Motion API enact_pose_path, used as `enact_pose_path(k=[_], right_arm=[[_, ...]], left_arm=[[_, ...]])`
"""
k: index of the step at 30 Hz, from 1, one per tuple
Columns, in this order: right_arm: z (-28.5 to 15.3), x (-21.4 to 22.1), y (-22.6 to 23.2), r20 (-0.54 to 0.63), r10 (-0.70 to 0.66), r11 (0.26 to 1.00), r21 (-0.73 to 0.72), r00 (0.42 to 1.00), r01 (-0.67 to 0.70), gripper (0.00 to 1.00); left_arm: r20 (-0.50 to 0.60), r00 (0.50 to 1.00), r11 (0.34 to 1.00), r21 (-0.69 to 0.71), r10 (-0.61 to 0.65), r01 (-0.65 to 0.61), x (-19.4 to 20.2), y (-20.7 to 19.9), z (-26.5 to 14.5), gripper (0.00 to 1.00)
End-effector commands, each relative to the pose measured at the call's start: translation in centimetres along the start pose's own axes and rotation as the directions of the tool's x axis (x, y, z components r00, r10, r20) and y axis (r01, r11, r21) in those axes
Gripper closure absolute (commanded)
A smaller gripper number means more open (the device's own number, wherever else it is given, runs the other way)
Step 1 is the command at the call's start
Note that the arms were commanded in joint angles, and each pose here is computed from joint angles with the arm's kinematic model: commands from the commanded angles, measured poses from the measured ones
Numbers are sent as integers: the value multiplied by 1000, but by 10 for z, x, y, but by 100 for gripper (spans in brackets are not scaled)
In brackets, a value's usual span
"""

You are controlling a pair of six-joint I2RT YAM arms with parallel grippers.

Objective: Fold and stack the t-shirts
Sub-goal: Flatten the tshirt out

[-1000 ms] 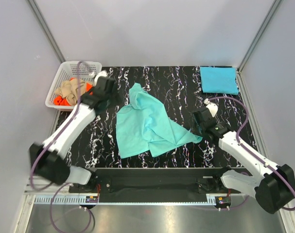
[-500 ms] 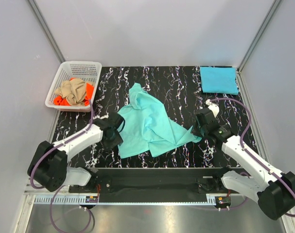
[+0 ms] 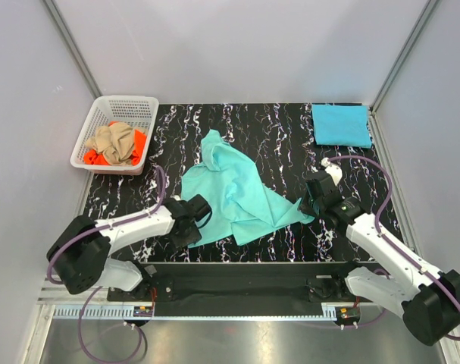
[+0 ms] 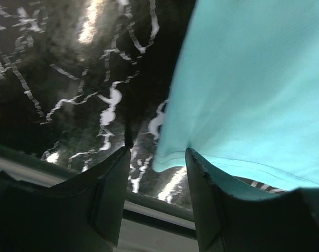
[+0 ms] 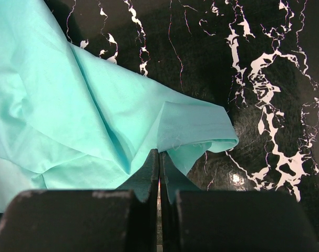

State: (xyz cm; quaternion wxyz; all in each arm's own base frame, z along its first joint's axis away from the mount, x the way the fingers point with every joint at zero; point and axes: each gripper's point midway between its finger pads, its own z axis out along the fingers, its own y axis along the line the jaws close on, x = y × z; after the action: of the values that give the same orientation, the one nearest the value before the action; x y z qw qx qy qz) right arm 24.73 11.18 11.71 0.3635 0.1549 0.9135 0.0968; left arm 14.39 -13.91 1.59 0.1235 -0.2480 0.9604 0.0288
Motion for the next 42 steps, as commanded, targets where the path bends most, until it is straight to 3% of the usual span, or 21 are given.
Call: enact_pose_path(k=[1, 7, 9, 11, 12, 13, 14, 16, 17, 20, 23, 30, 34, 37, 42], right_arm=[[-4, -4, 2, 14, 20, 1000, -16, 1000, -20, 100], [-2, 0, 3, 5, 31, 999, -20, 1000, -31, 100], [0, 5, 3, -14, 36, 999, -22, 999, -37, 100], [4, 12, -6, -36, 52, 998, 27, 998, -51, 100], [6, 17, -11, -48, 57, 997, 52, 997, -54, 100], [8, 21, -15, -65, 60, 996, 75, 996, -55, 100], [10, 27, -21, -78, 83, 991, 113, 993, -74, 100], [11, 32, -29, -84, 107, 984, 152, 991, -94, 100], [10, 33, -34, -76, 125, 978, 178, 989, -110, 100], [6, 25, -37, -43, 137, 971, 203, 990, -126, 100], [-2, 3, -37, 21, 132, 964, 228, 991, -134, 100], [-32, -62, -25, 202, 146, 958, 215, 968, -190, 100], [-41, -78, -18, 239, 130, 969, 174, 962, -174, 100], [-34, -64, -15, 181, 114, 977, 160, 977, -143, 100], [-11, 0, -26, -6, 156, 974, 166, 988, -153, 100]], left_arm=[[88, 996, 997, -73, -13, 19, -8, 10, -3, 48], [59, 997, 998, 42, -52, 50, 2, -10, 7, 49], [54, 998, 999, 25, -44, 42, 4, -7, 12, 55], [69, 997, 999, 6, -36, 36, 1, -5, 12, 70], [78, 996, 999, 3, -33, 32, -1, -5, 11, 89], [91, 996, 1000, -18, -23, 25, -4, 0, 8, 98], [136, 990, 1000, -6, -25, 26, -15, -5, -1, 100], [196, 981, 999, -52, -3, 13, -30, 5, -16, 100], [295, 955, 999, -13, -27, 32, -55, -5, -38, 100], [454, 889, 998, 51, -57, 38, -97, -8, -91, 100], [532, 839, 992, 114, -110, 58, -130, 0, -131, 100], [579, 794, 981, 161, -184, 109, -160, 20, -156, 100], [621, 752, 975, 173, -220, 143, -180, 33, -174, 100], [646, 721, 966, 221, -251, 138, -192, 32, -196, 100], [648, 719, 963, 237, -252, 124, -191, 34, -196, 100]])
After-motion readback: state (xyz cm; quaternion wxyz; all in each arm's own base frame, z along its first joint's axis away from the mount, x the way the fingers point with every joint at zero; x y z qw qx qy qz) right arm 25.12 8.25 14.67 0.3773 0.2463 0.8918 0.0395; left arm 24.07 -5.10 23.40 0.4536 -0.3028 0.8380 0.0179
